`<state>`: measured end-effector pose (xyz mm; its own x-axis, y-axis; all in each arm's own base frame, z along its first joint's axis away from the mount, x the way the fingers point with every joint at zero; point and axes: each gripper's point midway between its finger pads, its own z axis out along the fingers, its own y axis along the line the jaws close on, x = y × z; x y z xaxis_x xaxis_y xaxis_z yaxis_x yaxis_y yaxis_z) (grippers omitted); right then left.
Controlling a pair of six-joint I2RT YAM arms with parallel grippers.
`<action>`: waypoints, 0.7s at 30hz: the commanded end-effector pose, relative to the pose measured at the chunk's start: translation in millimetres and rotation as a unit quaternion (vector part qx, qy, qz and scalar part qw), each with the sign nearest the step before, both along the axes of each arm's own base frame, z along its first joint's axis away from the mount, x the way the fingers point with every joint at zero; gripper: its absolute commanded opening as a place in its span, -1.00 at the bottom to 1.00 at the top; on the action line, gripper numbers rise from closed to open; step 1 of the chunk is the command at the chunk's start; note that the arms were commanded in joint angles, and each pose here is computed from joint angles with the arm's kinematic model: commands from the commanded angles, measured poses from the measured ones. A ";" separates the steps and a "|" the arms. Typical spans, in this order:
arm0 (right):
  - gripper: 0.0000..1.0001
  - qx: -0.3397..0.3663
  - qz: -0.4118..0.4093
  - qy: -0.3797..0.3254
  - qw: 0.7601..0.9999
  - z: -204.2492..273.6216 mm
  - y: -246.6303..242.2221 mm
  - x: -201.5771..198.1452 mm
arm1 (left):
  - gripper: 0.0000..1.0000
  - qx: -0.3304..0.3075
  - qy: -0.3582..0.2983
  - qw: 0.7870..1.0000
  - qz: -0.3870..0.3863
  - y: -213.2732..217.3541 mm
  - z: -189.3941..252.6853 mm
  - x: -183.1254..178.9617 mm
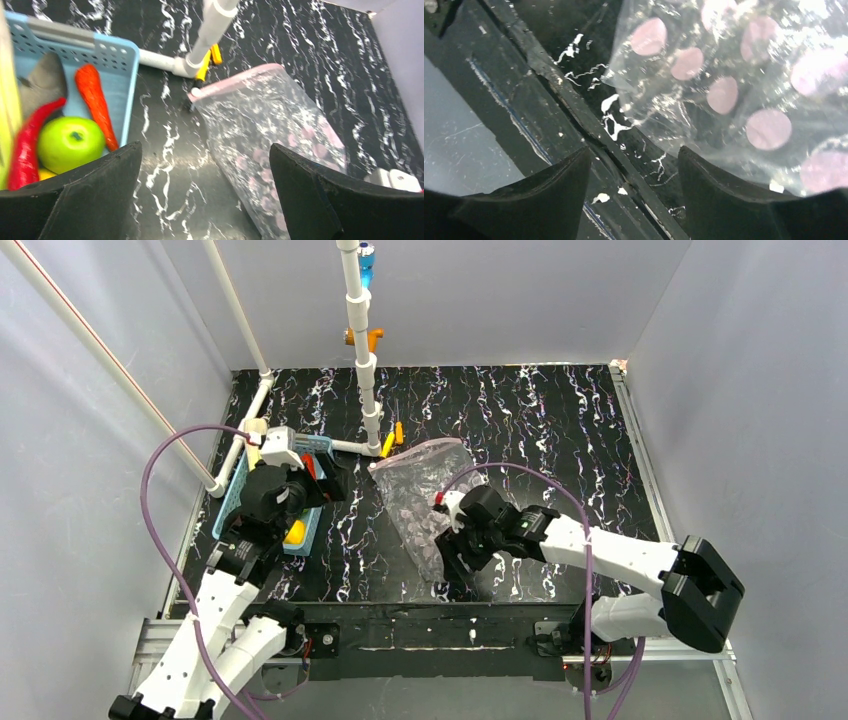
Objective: Place the food in the zip-top bag and seal the zipper
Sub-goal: Move the zipper food storage bag to the center of the board.
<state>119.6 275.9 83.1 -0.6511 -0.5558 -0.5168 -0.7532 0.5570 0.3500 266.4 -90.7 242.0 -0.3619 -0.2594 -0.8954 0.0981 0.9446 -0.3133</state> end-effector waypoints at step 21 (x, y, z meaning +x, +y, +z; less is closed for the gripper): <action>0.33 0.013 -0.421 0.011 0.907 -1.3 -122.4 143.5 | 0.80 -0.154 0.240 0.944 -0.163 -97.8 -92.7 -33.0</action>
<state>242.6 154.8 44.2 -0.9013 0.2614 -0.3455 0.1016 0.9027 0.4181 239.1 -177.7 150.7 -0.7961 -0.3076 -0.5211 0.1126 0.7708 -0.6270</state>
